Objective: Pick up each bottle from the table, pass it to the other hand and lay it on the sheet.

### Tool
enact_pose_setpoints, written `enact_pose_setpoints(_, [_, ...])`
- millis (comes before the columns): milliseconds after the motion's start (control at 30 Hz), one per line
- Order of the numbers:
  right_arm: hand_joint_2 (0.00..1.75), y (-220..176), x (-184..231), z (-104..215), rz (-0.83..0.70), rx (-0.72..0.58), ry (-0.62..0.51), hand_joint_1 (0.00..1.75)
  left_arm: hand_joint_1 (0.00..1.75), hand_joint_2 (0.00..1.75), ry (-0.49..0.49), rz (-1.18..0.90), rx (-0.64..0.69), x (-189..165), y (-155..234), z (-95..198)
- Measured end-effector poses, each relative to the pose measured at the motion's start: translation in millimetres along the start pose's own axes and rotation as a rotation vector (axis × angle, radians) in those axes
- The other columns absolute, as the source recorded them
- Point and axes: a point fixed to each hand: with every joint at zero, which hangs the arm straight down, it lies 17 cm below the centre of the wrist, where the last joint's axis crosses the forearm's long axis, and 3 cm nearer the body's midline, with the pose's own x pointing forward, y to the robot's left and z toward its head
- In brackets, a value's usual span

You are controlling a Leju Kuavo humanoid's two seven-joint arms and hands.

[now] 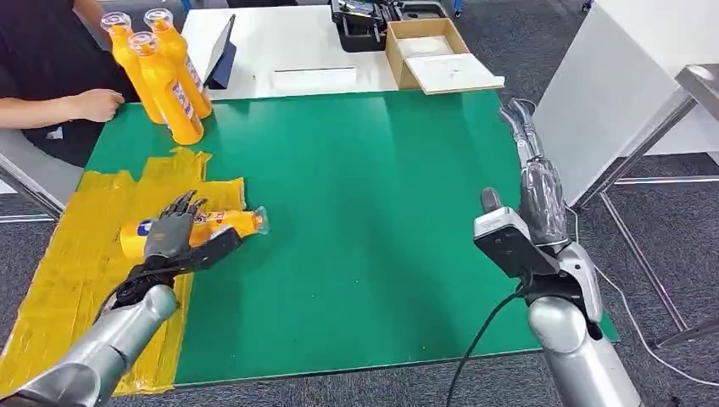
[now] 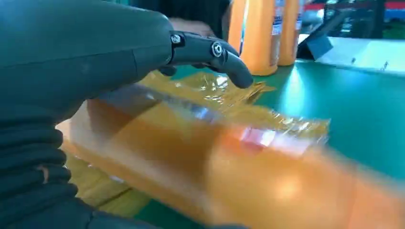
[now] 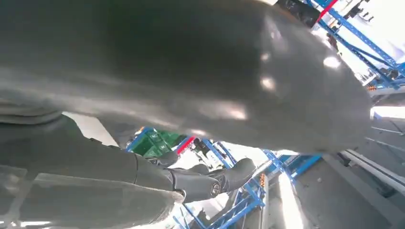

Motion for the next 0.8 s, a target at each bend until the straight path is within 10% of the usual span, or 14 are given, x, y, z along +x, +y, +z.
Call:
enact_pose_setpoints(267, [0.00,-4,-6,-31,-0.300,0.010,-0.043,0.00,0.00,0.00,-0.176,0.822,0.079,109,115,-26])
enact_pose_setpoints(467, [0.00,-7,-28,-89,-0.378,-0.024,-0.016,0.00,0.00,0.00,-0.316,0.959,0.169,169,197,-44])
enact_pose_setpoints(800, [0.00,-20,-54,-129,-0.225,-0.142,0.058,0.00,0.00,0.00,-0.334,1.009,0.141,214,206,-59])
